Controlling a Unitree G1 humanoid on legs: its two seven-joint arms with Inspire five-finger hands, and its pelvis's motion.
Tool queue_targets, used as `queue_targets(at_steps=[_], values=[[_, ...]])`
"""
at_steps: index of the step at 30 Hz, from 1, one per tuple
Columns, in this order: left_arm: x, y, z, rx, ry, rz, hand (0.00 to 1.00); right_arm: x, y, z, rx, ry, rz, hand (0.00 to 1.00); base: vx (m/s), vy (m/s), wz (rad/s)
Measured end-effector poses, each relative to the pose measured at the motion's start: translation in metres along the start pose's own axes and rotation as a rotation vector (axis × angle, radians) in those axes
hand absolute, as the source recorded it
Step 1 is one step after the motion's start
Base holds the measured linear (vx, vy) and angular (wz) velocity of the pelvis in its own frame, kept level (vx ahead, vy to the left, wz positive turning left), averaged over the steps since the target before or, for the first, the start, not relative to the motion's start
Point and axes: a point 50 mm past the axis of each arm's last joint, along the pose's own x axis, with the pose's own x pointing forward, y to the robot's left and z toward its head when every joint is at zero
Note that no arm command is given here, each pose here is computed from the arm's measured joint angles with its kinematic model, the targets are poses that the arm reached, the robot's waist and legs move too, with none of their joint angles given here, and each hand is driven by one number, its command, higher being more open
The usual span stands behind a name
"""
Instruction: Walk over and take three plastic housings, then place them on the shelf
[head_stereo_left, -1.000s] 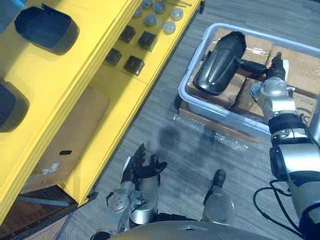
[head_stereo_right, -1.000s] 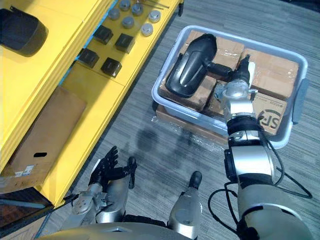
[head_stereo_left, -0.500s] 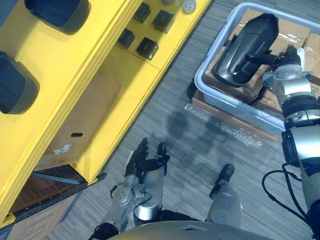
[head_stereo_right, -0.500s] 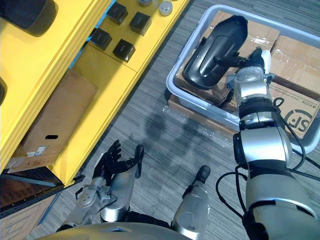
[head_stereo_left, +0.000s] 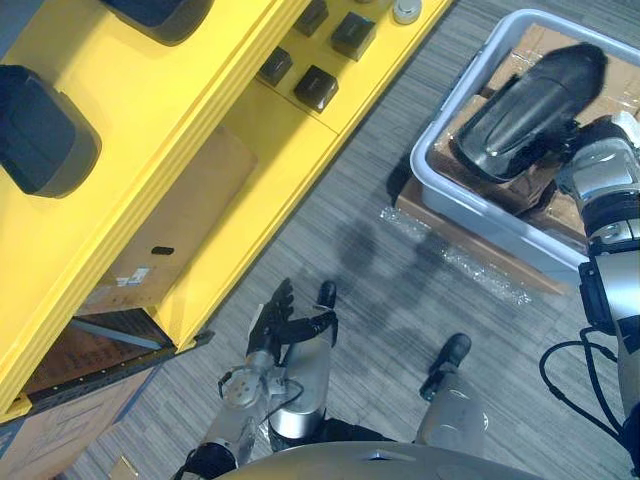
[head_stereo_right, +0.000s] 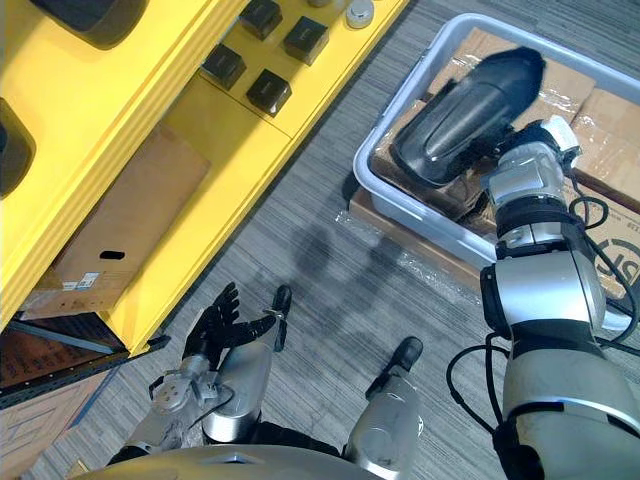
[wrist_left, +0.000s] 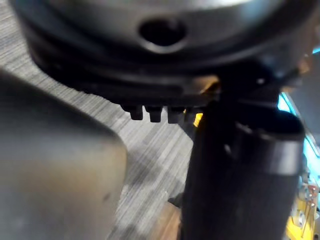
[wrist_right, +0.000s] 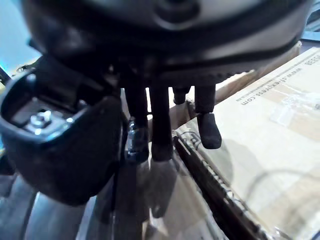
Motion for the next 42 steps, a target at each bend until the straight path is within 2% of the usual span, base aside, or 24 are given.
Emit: queue_targets(at_steps=[7, 17, 22, 29, 34, 40, 41, 42], values=[[-0.003, -0.002, 0.000, 0.001, -0.003, -0.002, 1.00, 0.004, 0.002, -0.015, 0.066, 0.023, -0.034, 0.00, 0.00, 0.000, 0.00], [-0.018, -0.001, 0.015, -0.077, -0.083, -0.003, 1.00, 0.001, 0.008, -0.014, 0.062, -0.173, -0.181, 0.00, 0.01, -0.003, -0.08], [-0.017, -0.018, 0.065, -0.054, -0.290, -0.065, 1.00, -0.005, 0.014, -0.018, 0.069, -0.245, -0.258, 0.00, 0.01, -0.017, -0.16], [0.009, -0.037, 0.173, 0.123, -0.634, -0.121, 1.00, -0.016, 0.010, -0.009, 0.107, -0.338, -0.396, 0.00, -0.01, -0.023, -0.16], [0.024, -0.050, 0.219, 0.189, -0.717, -0.161, 1.00, -0.023, 0.020, 0.005, 0.150, -0.385, -0.385, 0.00, -0.01, -0.019, -0.19], [0.060, -0.061, 0.270, 0.263, -0.684, -0.120, 1.00, -0.040, 0.010, 0.061, 0.234, -0.511, -0.390, 0.00, -0.04, -0.007, -0.15], [0.063, -0.063, 0.274, 0.275, -0.679, -0.114, 1.00, -0.042, 0.009, 0.067, 0.251, -0.520, -0.387, 1.00, -0.02, -0.006, -0.09], [0.064, -0.066, 0.280, 0.283, -0.683, -0.109, 1.00, -0.044, 0.008, 0.072, 0.295, -0.521, -0.365, 1.00, -0.02, -0.004, -0.10]])
